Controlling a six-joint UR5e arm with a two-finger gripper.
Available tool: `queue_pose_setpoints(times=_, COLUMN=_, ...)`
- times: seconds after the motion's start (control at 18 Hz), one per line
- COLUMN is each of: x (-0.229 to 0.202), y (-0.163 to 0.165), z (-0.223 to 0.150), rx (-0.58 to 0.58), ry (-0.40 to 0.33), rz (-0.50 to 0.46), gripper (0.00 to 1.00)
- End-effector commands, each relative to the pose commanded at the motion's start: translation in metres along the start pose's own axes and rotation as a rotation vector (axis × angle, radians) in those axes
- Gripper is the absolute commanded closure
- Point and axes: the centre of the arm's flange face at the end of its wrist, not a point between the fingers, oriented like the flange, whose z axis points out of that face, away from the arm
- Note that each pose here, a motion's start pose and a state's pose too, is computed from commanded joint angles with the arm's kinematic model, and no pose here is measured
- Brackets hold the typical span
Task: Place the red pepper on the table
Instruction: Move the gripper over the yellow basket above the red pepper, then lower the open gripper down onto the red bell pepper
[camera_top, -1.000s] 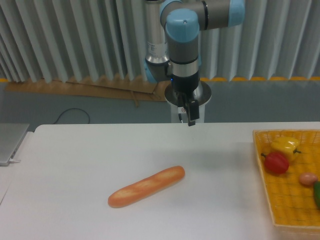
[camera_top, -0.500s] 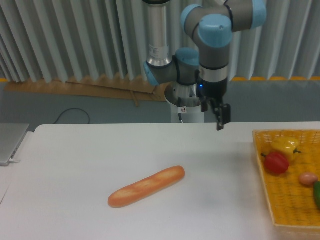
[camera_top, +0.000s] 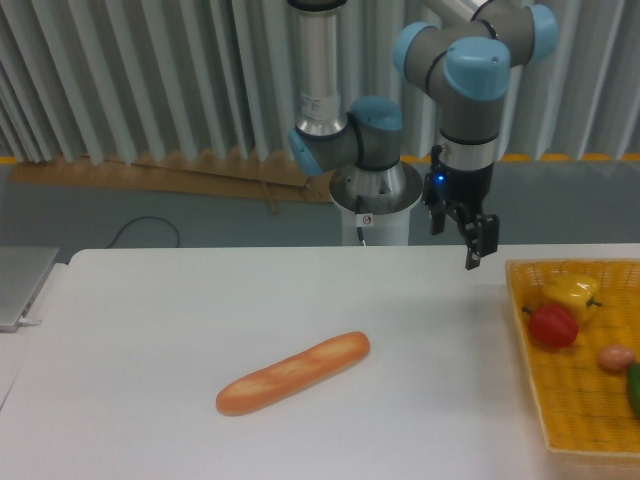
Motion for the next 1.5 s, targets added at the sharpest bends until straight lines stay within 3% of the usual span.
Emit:
queue_pose_setpoints(times=0.28, x=-0.004, y=0.008, z=-0.010, rx=-0.136, ry=0.043, rz=0.011, gripper=0.00)
queue_pose_setpoints(times=0.5, x=-0.005, y=0.013, z=-0.011, rx=-0.140, ry=0.053, rz=0.033, gripper=0.00)
queue_pose_setpoints(times=1.06, x=-0.027, y=0.065, z=0.002, rx=-0.162, ry=0.076, rz=0.003, gripper=0.00)
queue_pose_setpoints(times=1.5, x=-0.057, y=0.080, z=0.051, rx=-0.202, ry=0.129, rz=0.003, gripper=0.00)
